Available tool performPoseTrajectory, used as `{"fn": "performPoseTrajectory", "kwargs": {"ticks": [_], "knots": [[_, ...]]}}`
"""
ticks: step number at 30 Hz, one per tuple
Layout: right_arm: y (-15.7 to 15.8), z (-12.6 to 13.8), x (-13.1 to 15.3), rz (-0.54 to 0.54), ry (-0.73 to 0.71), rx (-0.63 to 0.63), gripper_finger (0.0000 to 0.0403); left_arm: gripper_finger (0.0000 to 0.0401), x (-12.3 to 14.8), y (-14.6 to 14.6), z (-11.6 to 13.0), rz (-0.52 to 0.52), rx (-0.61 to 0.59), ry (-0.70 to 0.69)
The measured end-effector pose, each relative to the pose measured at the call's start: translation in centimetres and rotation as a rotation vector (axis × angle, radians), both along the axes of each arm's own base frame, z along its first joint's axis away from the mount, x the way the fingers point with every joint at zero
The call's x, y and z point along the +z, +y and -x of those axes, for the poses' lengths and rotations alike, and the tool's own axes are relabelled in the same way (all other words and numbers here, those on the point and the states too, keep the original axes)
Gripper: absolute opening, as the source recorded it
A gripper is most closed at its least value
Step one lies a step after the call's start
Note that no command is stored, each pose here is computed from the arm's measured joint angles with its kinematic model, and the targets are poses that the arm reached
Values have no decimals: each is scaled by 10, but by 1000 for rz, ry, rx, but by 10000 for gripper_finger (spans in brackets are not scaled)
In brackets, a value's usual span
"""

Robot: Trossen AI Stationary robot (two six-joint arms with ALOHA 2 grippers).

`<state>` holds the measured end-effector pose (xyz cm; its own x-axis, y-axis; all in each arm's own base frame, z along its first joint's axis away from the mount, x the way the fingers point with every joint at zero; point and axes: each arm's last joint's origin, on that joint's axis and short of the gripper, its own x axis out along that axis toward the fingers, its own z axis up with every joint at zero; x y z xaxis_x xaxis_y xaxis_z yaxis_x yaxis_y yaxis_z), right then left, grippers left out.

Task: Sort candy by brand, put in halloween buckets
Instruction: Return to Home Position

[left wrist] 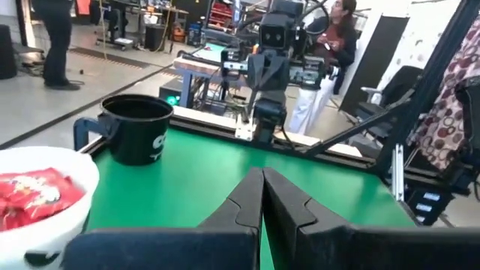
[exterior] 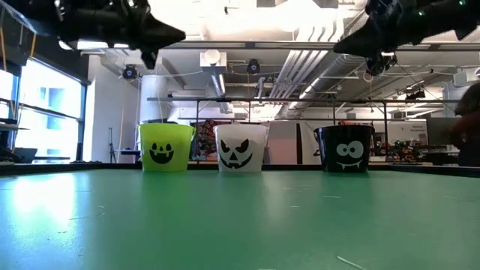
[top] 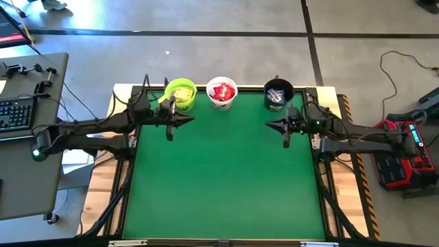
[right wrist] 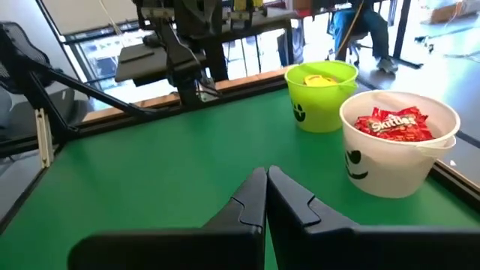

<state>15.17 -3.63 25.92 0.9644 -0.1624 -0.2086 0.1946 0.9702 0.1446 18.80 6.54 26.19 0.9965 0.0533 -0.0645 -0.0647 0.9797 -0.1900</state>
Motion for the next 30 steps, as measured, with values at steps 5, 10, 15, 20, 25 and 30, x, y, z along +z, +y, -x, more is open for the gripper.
{"fn": "performPoseTrajectory", "kwargs": {"ticks": [5, 10, 15, 20, 25, 30], "knots": [[3, 10, -12, 12, -26, -2, 0, 0, -11, -5, 15, -21, 9, -5], [7, 18, -18, 43, -58, 3, 0, 0, -23, -11, 31, -27, 29, -24], [10, 26, -16, 83, -61, -3, 0, 0, -30, -16, 45, -27, 43, -48], [13, 34, -15, 106, -88, 10, 0, 0, -36, -20, 58, -28, 72, -68], [14, 39, -33, 93, -134, 13, 0, 0, -42, -23, 64, -27, 76, -86], [15, 45, -51, 81, -174, 3, 0, 0, -54, -25, 69, -18, 76, -65]]}}
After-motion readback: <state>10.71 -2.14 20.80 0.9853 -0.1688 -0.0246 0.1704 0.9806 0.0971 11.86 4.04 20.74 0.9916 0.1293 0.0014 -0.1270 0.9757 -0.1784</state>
